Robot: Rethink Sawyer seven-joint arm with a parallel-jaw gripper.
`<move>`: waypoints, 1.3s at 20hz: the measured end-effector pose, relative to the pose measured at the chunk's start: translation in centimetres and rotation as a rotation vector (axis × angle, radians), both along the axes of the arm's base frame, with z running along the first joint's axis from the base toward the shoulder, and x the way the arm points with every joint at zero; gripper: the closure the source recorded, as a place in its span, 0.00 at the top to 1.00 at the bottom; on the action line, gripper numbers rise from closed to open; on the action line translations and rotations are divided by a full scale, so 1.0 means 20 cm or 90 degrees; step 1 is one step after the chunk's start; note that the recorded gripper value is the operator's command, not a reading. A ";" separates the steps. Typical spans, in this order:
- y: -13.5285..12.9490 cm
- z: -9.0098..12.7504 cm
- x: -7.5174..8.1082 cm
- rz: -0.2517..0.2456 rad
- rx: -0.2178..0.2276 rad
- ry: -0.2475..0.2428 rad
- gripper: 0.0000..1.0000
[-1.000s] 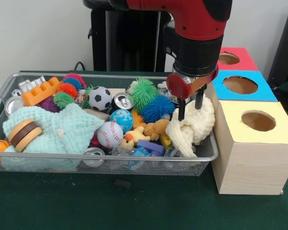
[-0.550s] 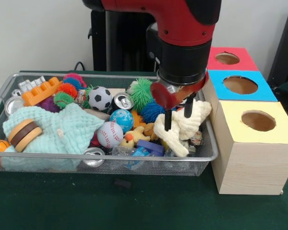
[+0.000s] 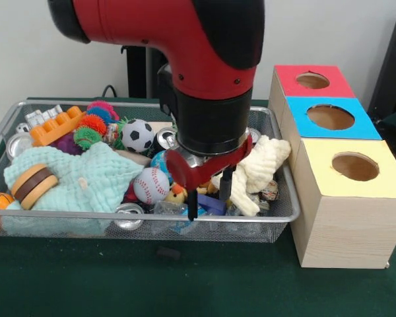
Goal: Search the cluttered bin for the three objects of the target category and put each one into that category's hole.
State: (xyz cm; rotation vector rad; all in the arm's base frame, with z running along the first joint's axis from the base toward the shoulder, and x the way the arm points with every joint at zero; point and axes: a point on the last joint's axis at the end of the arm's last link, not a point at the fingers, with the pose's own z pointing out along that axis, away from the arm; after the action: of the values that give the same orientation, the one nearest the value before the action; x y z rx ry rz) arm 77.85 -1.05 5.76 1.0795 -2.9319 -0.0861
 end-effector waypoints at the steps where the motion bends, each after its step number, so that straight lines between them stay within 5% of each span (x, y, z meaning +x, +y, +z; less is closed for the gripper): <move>1: -0.01 -0.01 0.01 0.000 -0.001 -0.002 1.00; 6: -0.04 -0.04 0.02 -0.003 0.000 -0.003 1.00; 10: -0.07 -0.04 -0.06 -0.009 0.000 0.014 1.00; 16: -0.12 0.08 -0.25 -0.015 -0.037 0.044 1.00; 22: -0.16 0.25 -0.38 -0.071 -0.111 0.047 1.00; 26: -0.19 0.32 -0.37 -0.140 -0.149 0.006 1.00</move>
State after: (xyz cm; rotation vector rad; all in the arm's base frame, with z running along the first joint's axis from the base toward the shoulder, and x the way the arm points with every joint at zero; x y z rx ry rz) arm 70.37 -4.90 12.22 0.7220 -2.9458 0.2426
